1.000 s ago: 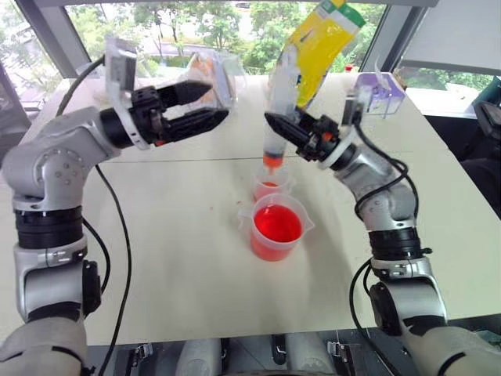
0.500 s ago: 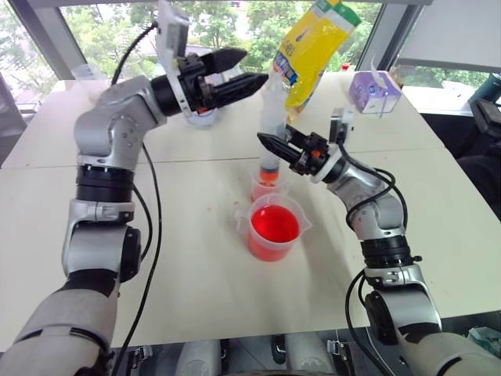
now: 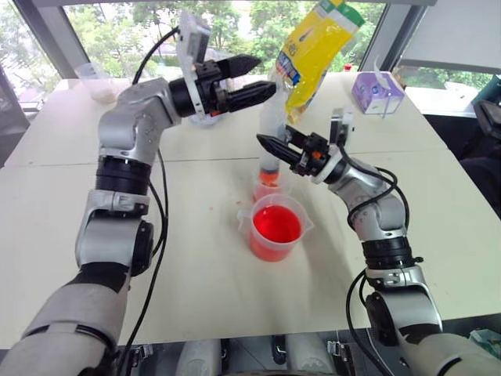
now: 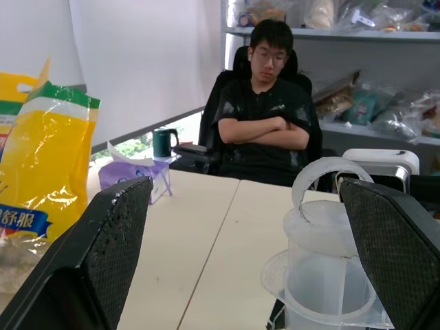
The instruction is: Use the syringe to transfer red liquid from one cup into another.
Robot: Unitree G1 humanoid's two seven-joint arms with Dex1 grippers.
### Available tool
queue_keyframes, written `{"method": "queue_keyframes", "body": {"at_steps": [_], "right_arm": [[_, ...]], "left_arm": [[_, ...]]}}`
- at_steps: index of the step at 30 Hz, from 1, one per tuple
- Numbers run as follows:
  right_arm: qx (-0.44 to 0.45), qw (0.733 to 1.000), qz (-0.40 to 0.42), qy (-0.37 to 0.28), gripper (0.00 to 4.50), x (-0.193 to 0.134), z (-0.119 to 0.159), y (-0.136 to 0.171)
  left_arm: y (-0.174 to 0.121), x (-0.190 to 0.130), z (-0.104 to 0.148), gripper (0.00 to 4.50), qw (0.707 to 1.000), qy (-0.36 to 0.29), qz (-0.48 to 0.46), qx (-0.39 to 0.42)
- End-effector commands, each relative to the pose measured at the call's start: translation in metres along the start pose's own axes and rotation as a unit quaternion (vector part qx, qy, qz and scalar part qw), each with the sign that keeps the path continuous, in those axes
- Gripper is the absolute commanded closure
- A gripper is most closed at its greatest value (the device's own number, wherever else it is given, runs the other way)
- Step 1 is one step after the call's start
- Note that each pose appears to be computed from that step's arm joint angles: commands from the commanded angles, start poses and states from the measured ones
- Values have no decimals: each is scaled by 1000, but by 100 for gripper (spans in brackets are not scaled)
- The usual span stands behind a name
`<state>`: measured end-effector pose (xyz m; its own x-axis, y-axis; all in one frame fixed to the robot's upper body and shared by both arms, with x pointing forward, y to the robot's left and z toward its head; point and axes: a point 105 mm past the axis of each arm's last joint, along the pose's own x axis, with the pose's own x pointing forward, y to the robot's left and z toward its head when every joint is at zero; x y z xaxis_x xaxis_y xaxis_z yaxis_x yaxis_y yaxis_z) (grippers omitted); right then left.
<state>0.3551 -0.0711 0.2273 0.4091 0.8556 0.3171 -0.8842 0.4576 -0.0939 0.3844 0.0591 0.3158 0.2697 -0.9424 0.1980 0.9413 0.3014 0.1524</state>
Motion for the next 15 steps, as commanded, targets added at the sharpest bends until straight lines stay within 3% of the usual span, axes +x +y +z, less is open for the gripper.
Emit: {"method": "queue_keyframes", "body": {"at_steps": [1, 4, 11, 15], "right_arm": [[-39, 998, 36, -25, 312, 10, 21, 12], [-40, 998, 36, -23, 312, 10, 20, 11], [-43, 998, 39, -22, 312, 11, 22, 12], [-46, 998, 42, -25, 312, 12, 24, 12]], "left_arm": [[-6, 13, 10, 4, 999, -6, -21, 23], [-8, 17, 6, 91, 999, -2, -35, 19], [-15, 17, 1, 440, 998, 4, -58, 14], [-19, 16, -1, 447, 997, 10, -70, 13]]}}
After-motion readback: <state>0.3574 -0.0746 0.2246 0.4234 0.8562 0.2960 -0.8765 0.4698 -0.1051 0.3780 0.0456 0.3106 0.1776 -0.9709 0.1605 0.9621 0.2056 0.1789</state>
